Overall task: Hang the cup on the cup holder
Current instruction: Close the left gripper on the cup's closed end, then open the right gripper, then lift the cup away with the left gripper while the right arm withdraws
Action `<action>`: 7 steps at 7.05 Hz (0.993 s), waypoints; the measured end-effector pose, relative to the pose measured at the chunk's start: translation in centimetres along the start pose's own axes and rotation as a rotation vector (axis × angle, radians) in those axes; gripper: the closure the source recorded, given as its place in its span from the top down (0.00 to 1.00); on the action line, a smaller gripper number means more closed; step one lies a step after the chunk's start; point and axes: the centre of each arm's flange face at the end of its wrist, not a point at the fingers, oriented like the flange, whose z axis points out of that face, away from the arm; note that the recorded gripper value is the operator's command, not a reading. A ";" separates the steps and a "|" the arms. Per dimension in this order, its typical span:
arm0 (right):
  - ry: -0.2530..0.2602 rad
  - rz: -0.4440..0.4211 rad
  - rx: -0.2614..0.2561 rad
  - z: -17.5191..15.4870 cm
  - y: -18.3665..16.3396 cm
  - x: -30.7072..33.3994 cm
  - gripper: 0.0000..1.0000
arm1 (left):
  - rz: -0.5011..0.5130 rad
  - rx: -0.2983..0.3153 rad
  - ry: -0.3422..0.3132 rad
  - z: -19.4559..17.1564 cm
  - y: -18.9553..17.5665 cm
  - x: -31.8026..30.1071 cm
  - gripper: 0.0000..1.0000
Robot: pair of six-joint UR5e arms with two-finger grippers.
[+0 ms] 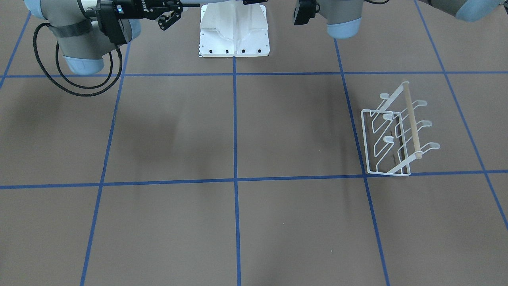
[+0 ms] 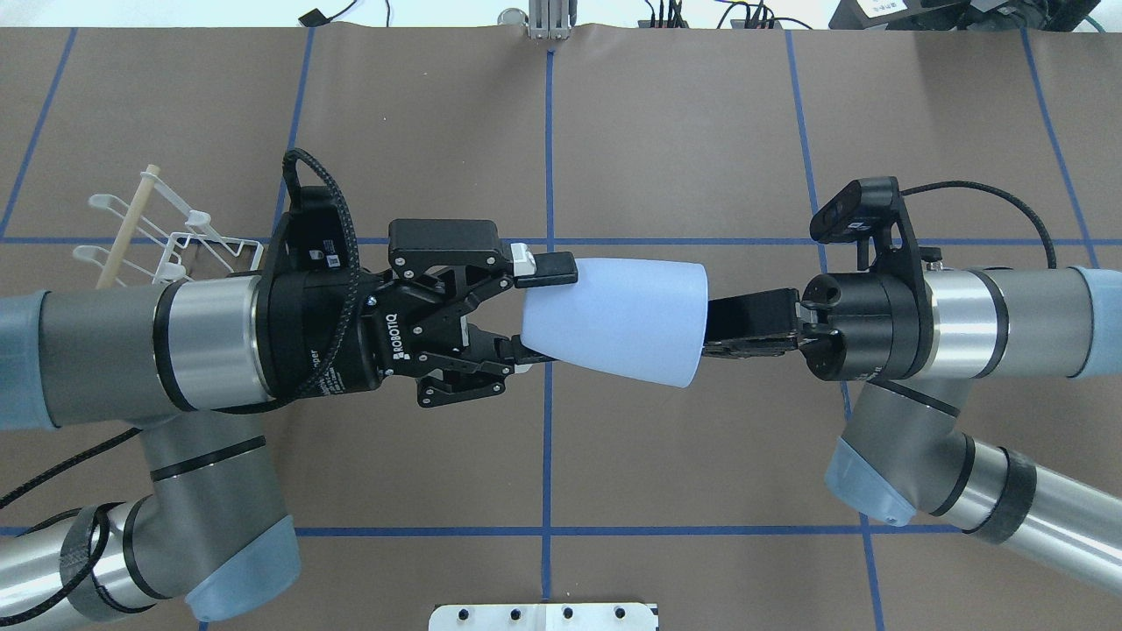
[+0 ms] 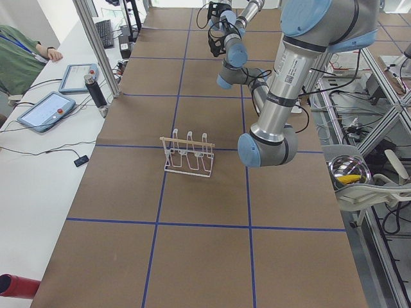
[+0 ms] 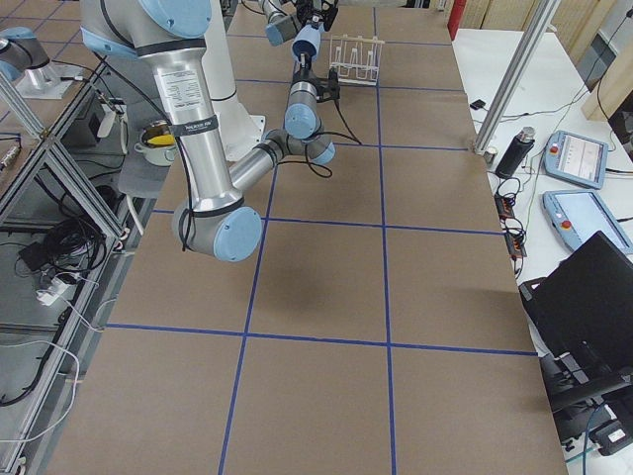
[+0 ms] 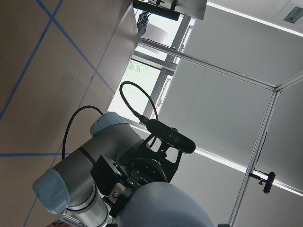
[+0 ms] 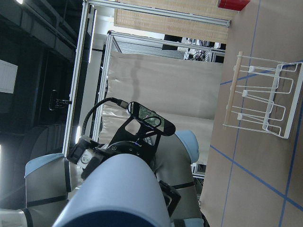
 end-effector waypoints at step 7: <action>0.075 -0.081 0.133 -4.6 -4.5 0.1 1.00 | 0.031 -0.007 -0.052 -1.4 -1.0 0.0 0.00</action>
